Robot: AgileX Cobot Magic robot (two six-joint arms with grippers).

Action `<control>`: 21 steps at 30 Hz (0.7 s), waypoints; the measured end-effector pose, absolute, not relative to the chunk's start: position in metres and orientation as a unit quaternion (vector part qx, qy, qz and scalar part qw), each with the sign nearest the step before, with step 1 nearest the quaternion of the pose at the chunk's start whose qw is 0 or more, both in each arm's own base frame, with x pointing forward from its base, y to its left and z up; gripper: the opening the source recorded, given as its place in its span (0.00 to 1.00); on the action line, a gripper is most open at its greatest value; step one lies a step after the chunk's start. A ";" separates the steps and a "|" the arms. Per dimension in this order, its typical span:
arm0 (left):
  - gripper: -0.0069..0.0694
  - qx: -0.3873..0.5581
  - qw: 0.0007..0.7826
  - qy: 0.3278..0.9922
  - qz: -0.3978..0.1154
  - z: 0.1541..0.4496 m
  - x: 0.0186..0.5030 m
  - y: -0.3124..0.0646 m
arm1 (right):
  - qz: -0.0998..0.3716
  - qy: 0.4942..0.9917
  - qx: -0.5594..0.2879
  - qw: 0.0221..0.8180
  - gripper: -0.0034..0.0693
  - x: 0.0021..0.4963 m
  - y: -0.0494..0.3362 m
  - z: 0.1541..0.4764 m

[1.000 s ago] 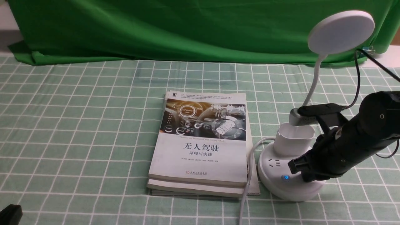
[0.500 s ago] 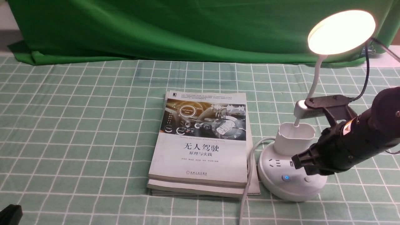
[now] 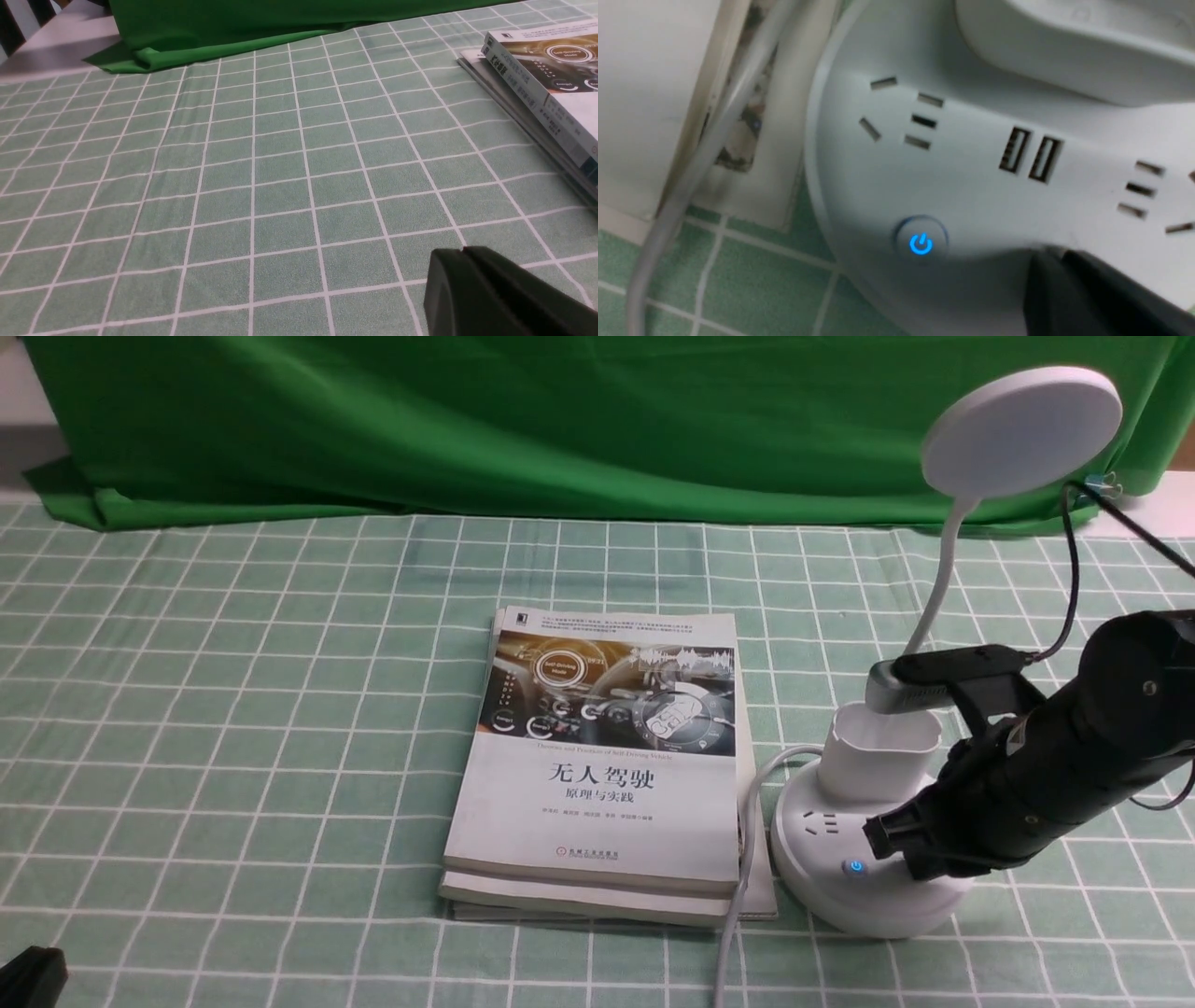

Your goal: Turn off the desk lamp on the blue coffee tablecloth by hand.

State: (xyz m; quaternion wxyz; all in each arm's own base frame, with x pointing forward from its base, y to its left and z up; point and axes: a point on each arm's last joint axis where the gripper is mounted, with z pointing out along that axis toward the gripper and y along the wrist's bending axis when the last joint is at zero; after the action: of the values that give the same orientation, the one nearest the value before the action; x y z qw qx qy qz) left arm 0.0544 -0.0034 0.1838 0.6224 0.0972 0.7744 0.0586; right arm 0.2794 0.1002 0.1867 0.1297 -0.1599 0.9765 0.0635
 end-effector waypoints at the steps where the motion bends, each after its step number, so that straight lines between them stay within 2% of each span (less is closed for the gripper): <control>1: 0.09 0.097 0.622 0.774 0.059 0.184 0.054 -0.003 | 0.065 0.975 -0.160 0.138 0.10 0.278 0.100 0.192; 5: 0.09 0.097 0.622 0.774 0.059 0.184 0.054 -0.003 | 0.068 0.972 -0.161 0.160 0.10 0.275 0.099 0.205; 16: 0.09 0.097 0.622 0.774 0.059 0.184 0.054 -0.003 | 0.066 0.973 -0.161 0.150 0.10 0.276 0.099 0.200; 21: 0.09 0.097 0.622 0.774 0.059 0.184 0.054 -0.003 | 0.073 0.965 -0.168 0.186 0.10 0.261 0.097 0.226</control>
State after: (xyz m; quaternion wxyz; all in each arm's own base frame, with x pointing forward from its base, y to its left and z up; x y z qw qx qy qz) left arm 0.0544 -0.0034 0.1838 0.6224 0.0972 0.7744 0.0586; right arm 0.2611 0.0971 0.2265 0.1865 -0.1678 0.9653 0.0728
